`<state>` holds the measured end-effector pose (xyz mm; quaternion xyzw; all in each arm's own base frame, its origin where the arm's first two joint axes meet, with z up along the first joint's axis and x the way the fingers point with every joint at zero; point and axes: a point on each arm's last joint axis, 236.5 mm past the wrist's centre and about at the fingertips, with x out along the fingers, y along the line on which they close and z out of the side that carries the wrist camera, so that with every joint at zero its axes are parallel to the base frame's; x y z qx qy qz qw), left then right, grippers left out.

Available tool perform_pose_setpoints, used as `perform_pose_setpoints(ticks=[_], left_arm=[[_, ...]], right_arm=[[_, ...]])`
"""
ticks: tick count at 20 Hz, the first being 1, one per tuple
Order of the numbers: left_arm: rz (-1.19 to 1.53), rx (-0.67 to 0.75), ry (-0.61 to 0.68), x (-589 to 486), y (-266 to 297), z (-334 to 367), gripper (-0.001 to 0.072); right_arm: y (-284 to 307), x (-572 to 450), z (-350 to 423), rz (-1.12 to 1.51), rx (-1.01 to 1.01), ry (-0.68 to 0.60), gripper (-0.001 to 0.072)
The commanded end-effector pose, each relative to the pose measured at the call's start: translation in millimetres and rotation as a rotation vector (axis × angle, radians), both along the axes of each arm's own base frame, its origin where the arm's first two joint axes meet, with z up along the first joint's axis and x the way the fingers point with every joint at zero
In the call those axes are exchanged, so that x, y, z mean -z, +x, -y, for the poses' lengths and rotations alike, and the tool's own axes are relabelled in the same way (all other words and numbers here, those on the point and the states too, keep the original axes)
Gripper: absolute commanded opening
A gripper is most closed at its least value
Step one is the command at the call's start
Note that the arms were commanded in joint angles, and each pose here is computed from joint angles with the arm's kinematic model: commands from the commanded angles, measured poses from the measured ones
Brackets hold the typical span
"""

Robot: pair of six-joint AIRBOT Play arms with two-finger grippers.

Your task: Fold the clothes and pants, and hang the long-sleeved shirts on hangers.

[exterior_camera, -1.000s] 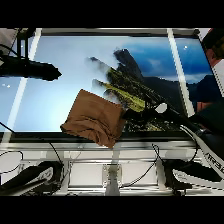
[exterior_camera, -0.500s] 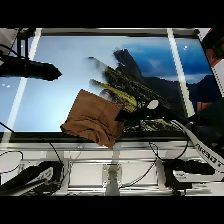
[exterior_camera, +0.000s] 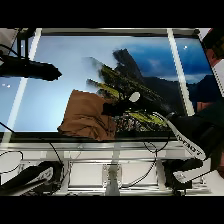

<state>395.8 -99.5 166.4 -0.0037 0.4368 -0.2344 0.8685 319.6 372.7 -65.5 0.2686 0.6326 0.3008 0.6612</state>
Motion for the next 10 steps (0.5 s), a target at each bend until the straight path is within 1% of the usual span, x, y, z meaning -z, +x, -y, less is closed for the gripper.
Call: perform_pose_setpoints(ticks=[1,3,5,7,10], left_arm=[[0.005,0.006,0.005,-0.3,0.0,-0.5,0.0028],[0.006,0.006,0.005,-0.7,-0.2,-0.5,0.0029],[0.015,0.005,0.005,-4.3,-1.7,-0.6,0.0028],[0.036,0.005,0.005,-12.4,-5.1,-0.7,0.0028],[0.084,-0.001,0.019,-28.4,-11.6,-4.1,0.0028]], right_arm=[[35.0,-44.3,-19.0,0.133,0.0,0.068,0.0009],[56.0,-81.9,-10.1,0.201,0.007,0.101,0.0008],[78.1,-120.7,25.5,0.283,0.008,0.086,0.0007],[90.0,-153.1,77.8,0.288,0.032,0.087,0.0007],[91.1,-194.8,170.6,0.279,0.105,0.083,0.0007]])
